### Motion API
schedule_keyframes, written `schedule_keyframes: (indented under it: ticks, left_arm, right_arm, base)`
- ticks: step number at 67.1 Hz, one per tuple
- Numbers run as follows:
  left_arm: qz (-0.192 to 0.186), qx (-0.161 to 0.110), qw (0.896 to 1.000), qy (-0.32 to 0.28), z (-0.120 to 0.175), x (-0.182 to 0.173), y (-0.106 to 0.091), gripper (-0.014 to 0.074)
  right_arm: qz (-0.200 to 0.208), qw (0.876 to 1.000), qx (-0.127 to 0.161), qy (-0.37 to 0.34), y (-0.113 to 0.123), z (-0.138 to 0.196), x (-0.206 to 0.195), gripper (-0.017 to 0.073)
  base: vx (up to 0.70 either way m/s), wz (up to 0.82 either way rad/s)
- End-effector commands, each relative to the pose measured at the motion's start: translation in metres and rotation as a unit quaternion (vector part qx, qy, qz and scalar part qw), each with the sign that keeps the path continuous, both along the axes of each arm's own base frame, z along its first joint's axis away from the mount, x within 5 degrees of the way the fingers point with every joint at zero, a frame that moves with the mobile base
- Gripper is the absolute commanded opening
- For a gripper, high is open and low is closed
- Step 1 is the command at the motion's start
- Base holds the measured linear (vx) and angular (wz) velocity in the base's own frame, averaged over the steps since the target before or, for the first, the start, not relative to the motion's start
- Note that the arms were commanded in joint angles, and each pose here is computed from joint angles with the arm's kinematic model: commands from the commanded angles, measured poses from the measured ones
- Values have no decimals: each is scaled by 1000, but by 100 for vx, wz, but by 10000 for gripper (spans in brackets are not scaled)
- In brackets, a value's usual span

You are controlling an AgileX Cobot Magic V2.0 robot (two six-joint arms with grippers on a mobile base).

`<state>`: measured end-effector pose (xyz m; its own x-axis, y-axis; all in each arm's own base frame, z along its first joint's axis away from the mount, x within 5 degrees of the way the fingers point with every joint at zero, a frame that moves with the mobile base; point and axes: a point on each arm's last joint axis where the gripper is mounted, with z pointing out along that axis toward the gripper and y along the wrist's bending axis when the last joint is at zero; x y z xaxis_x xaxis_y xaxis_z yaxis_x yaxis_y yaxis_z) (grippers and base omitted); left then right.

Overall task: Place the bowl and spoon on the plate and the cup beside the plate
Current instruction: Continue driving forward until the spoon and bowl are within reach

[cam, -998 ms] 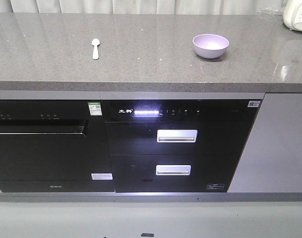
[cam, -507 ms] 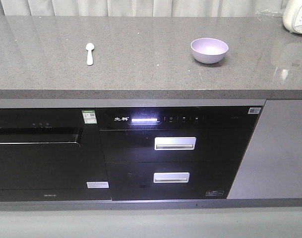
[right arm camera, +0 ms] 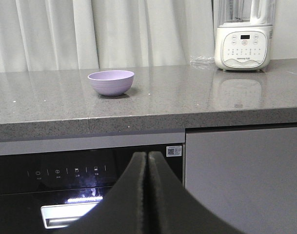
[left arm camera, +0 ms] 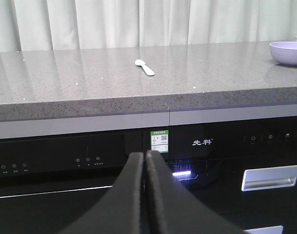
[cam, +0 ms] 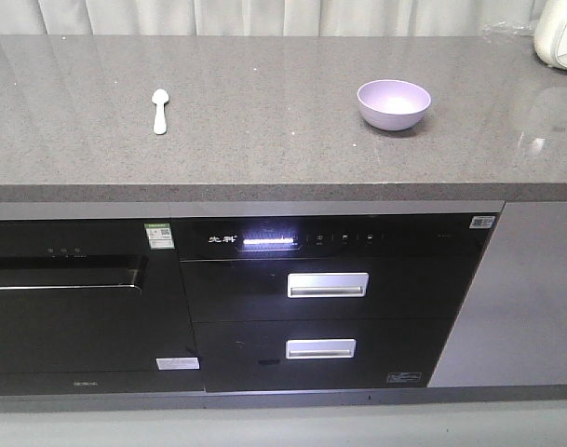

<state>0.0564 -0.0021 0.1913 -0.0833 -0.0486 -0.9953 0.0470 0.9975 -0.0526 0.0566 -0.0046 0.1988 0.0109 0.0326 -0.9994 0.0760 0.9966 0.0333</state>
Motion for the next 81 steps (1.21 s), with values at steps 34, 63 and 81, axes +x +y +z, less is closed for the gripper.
schedule_keyframes:
  ticks: [34,63,81]
  left_arm:
    - [-5,-5,999,-48,10,-1,-1,-6]
    - [-5,-5,999,-48,10,-1,-1,-6]
    - [-5,-5,999,-48,10,-1,-1,-6]
  right_arm:
    - [0,999,-7,-41,0,6,-1,-3]
    - [0,999,-7,-41,0,6,-1,-3]
    - [0,999,-7,-41,0,6,-1,-3]
  base:
    - [8,0]
    - [8,1]
    - [7,-2]
